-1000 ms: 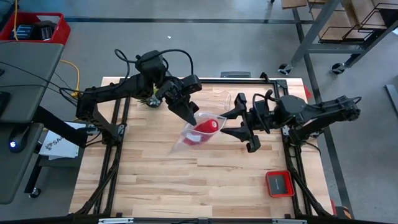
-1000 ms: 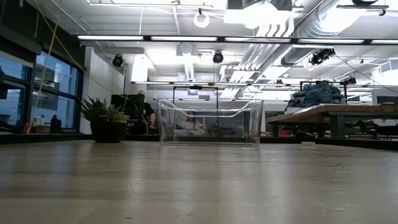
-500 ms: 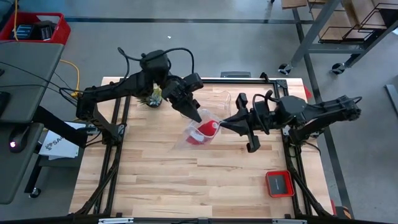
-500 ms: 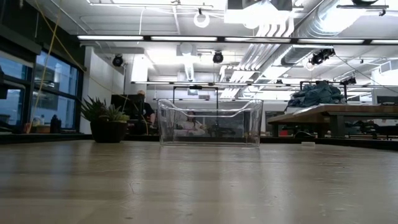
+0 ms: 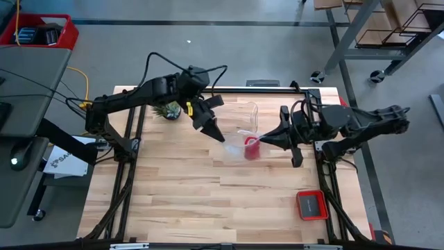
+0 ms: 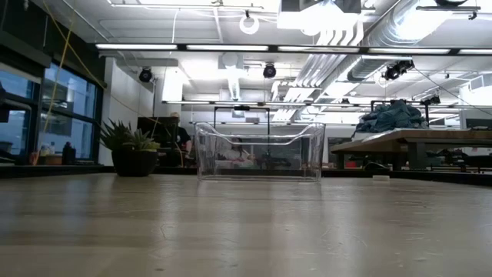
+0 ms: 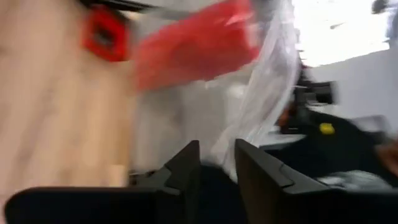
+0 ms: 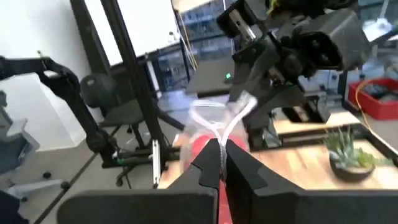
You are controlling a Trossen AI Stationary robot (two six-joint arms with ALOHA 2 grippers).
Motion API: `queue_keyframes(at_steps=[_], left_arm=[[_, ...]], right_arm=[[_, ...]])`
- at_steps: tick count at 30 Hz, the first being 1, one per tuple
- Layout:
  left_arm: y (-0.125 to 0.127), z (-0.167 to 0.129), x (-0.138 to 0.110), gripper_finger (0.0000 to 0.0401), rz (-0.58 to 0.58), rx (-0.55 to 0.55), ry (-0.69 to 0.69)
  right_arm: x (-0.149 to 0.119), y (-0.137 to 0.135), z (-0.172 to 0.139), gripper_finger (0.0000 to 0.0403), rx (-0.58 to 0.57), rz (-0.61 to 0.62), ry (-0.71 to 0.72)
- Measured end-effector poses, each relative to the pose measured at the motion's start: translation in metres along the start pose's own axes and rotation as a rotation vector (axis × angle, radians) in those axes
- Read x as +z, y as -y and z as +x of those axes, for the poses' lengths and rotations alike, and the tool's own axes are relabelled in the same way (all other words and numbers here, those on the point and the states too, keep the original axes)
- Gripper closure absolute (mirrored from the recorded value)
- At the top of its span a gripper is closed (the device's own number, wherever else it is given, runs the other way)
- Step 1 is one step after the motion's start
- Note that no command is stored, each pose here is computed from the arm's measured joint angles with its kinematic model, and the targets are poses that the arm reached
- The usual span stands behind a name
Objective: Roll bandage
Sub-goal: Put the transparent zip bag containing the rolled red bandage into the transparent container
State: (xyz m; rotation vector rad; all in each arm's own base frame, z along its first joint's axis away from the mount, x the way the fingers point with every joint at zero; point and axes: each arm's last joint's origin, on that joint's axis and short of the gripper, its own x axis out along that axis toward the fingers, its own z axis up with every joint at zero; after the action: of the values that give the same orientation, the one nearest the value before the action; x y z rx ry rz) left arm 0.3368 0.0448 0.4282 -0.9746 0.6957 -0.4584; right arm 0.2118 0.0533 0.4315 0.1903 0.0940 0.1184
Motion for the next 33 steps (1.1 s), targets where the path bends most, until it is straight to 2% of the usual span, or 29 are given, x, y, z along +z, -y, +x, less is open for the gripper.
queue_keyframes(at_steps=[4, 10, 12, 16, 21, 25, 28, 30, 33], left_arm=[[-0.015, -0.004, -0.009, 0.0274, 0.055, 0.19, -0.024], [-0.03, 0.003, -0.038, 0.024, 0.149, 0.592, -0.145], [-0.032, 0.011, -0.044, 0.0232, 0.184, 0.627, -0.153], [-0.044, 0.032, -0.063, 0.0224, 0.203, 0.608, -0.151], [-0.071, 0.057, -0.103, 0.0224, 0.12, 0.541, -0.093], [-0.089, 0.067, -0.134, 0.0224, 0.008, 0.454, 0.092], [-0.093, 0.065, -0.143, 0.0224, -0.042, 0.367, 0.262], [-0.086, 0.058, -0.14, 0.0224, -0.022, 0.304, 0.382], [-0.071, 0.042, -0.129, 0.0224, 0.078, 0.267, 0.541]], right_arm=[[-0.004, 0.002, -0.005, 0.0402, -0.035, 0.04, -0.054], [-0.009, 0.004, -0.006, 0.0403, -0.083, 0.097, -0.097], [-0.012, 0.005, -0.004, 0.0403, -0.094, 0.108, -0.116], [-0.012, 0.005, -0.004, 0.0403, -0.1, 0.113, -0.117], [-0.017, 0.006, -0.005, 0.0403, -0.123, 0.14, -0.158], [-0.022, 0.008, -0.003, 0.0403, -0.146, 0.169, -0.208], [-0.025, 0.008, 0.002, 0.0403, -0.151, 0.177, -0.221], [-0.026, 0.007, 0.006, 0.0403, -0.145, 0.184, -0.225], [-0.028, 0.01, 0.012, 0.0403, -0.129, 0.203, -0.243]])
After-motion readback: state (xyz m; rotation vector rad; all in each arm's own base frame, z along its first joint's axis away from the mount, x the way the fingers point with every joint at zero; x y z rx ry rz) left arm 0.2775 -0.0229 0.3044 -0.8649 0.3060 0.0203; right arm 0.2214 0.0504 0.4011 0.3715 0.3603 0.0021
